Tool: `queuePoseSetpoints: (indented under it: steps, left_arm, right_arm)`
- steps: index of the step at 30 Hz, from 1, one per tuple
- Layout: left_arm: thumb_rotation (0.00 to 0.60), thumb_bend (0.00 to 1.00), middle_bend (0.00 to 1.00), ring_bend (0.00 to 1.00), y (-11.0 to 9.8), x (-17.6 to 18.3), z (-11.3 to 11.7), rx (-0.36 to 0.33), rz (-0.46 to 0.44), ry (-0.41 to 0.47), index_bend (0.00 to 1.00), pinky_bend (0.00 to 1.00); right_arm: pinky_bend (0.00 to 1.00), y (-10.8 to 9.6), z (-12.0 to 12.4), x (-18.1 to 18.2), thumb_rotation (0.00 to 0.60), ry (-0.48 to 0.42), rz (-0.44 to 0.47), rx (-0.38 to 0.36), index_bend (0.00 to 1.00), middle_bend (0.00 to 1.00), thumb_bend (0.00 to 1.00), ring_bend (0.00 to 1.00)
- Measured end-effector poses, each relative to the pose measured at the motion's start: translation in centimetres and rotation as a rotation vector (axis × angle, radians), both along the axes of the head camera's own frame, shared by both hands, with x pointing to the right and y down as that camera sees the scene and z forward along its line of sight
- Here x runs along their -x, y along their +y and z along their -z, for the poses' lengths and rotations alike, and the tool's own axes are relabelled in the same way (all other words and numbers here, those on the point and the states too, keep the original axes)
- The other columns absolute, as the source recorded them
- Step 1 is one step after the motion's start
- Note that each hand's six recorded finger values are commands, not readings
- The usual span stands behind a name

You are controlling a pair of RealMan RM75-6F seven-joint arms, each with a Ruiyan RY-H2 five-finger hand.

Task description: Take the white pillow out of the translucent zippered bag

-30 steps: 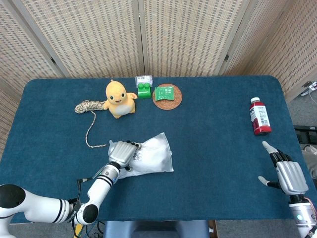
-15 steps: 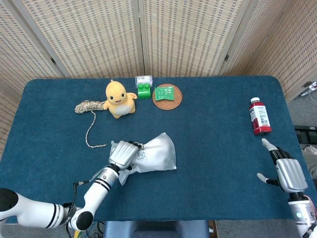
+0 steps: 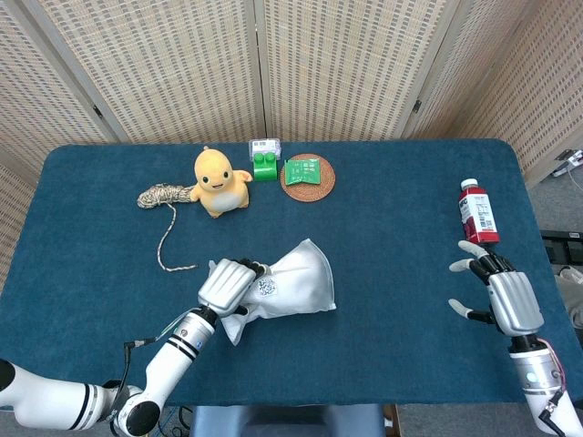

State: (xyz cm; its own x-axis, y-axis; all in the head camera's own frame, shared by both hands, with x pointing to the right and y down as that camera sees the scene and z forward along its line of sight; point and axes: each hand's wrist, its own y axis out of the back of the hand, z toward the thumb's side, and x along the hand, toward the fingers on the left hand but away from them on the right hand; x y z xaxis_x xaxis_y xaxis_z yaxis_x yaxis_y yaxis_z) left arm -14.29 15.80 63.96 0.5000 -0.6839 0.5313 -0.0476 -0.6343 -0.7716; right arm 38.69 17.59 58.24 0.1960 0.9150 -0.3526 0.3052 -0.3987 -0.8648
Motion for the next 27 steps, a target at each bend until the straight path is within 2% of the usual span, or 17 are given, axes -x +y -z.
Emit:
queuePoseSetpoints:
  steps: [5,12,27]
  left_arm:
    - [0.6,0.3,0.46,0.4,-0.1,-0.1,0.5,-0.005,0.015,0.041,0.37,0.53]
    - [0.6,0.31,0.47,0.41,-0.3,-0.2,1.3,-0.006,0.042,0.103,0.38,0.54]
    - [0.6,0.31,0.49,0.42,-0.1,-0.6,4.0,-0.041,0.032,0.206,0.39,0.54]
  right_arm:
    - [0.29,-1.2,0.0,2.2,0.6,-0.033,0.036,-0.026,0.49,0.2,0.06,0.17]
    - [0.29,-2.7,-1.2,5.5,0.6,-0.071,0.087,-0.016,0.49,0.2,0.06,0.16]
    - [0.29,-4.1,-3.0,10.8,0.6,-0.151,0.147,-0.002,0.49,0.2,0.05,0.16]
